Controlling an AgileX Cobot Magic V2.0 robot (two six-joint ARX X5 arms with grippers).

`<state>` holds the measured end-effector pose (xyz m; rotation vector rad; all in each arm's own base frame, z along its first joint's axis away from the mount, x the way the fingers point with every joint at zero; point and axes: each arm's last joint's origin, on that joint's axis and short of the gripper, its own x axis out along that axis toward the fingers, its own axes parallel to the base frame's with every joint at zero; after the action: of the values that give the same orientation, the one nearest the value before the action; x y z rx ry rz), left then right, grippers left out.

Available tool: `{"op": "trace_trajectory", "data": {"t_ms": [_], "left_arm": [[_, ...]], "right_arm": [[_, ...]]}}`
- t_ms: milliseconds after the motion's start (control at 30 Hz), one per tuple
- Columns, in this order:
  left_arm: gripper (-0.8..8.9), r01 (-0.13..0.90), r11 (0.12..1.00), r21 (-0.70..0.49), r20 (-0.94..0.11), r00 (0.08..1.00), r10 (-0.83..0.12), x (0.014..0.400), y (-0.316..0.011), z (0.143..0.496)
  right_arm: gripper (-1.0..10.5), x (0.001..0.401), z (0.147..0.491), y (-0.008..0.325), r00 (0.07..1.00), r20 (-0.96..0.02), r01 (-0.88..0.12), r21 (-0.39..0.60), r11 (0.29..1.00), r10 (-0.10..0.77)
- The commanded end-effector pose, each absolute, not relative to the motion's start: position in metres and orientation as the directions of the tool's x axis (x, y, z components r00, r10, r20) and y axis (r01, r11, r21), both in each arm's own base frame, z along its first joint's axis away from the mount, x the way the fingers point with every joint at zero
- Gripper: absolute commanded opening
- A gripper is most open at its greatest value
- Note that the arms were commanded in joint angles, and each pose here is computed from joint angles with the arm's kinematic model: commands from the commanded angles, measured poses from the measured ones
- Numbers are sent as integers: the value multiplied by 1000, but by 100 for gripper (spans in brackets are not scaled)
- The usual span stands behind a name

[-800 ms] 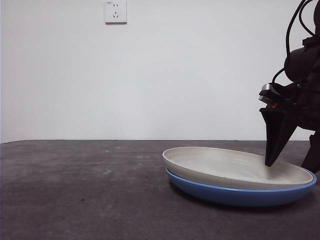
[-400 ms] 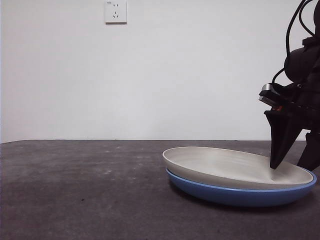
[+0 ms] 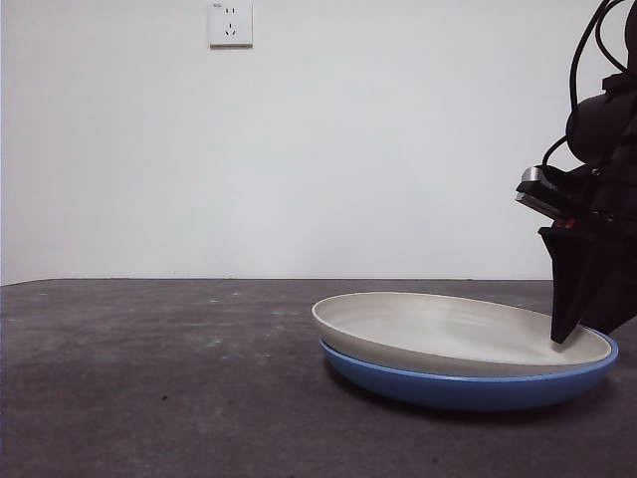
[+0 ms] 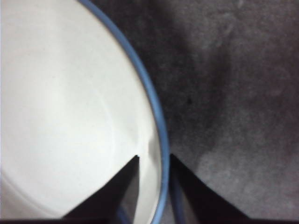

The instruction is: Pick up the white plate, put it on the blue plate, put it on desk

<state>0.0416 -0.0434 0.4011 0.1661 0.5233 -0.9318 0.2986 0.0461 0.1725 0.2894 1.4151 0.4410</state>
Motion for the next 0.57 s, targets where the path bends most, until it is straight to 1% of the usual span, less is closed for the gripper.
{"op": "trace_trajectory", "data": {"t_ms": [33,133,367,567], "left_arm": [[626,803,590,-80,-483,486,-728,42,-44,405],[626,803,590,-80,-483,486,-728,42,-44,405],[626,804,590,-80,-483,486,-728,42,-44,405],[626,804,589,-81,-483,486,-728,42,-44,405]], "right_arm": [[11,301,167,47,78,-888,-128,442,888,454],[11,301,167,47,81,-894,-123,431,894,441],[11,302,171,44,89,-887,-99,445,890,453],[11,306,194,45,94,-878,-89,463,882,470]]}}
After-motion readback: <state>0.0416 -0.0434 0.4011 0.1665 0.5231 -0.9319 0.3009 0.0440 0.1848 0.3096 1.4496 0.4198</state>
